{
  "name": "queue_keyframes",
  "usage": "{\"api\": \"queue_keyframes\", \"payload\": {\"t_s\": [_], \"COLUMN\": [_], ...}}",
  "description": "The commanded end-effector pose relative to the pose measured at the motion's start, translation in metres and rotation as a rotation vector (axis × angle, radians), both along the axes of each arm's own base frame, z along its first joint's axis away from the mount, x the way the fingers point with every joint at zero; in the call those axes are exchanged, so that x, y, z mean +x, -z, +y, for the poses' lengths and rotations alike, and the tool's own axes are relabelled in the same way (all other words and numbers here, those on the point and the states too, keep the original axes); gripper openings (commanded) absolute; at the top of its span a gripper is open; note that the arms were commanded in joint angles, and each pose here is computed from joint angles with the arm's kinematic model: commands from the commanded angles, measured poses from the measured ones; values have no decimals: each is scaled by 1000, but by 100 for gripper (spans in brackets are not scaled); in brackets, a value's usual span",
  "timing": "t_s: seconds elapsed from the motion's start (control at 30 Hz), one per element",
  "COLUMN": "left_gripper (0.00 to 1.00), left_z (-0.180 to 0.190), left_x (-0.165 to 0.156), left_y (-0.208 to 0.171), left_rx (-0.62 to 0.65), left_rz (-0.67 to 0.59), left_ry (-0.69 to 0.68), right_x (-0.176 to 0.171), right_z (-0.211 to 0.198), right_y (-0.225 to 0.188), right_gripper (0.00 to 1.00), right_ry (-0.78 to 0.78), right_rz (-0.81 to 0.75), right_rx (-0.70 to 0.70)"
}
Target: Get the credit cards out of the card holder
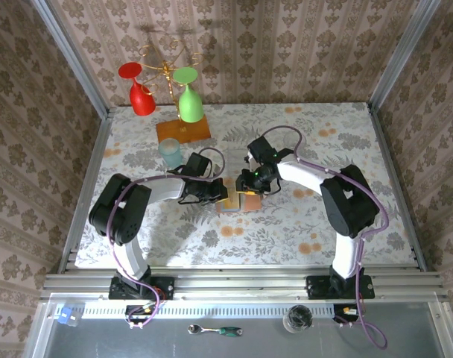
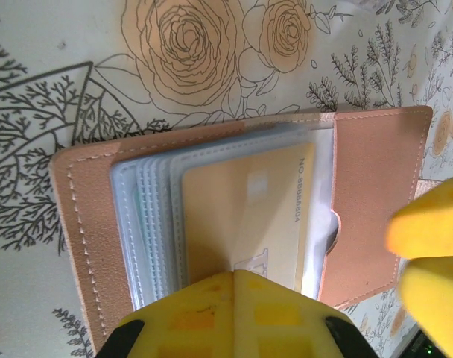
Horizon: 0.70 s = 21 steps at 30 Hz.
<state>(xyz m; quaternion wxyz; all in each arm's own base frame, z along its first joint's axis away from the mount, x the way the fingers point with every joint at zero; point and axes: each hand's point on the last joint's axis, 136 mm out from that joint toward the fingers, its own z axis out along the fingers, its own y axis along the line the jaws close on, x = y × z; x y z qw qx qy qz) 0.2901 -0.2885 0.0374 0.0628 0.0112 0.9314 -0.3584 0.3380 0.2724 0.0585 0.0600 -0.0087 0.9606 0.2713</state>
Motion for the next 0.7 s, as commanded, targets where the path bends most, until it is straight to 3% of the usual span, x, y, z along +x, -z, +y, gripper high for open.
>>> {"api": "queue_keyframes", "payload": {"t_s": [0.0,0.67], "left_gripper": [0,5], "left_z": [5,6], "left_x": [-6,5], "left_y": [10,-13], "left_rx": [44,15], "left_rz": [28,-37], "left_ry": [2,-25], "right_x": [1,-1], "right_z": [14,17], "right_y": [1,26], "right_gripper": [32,26], "right_ry": [-11,-10], "right_rz": [17,69], "right_rx": [98,116]}}
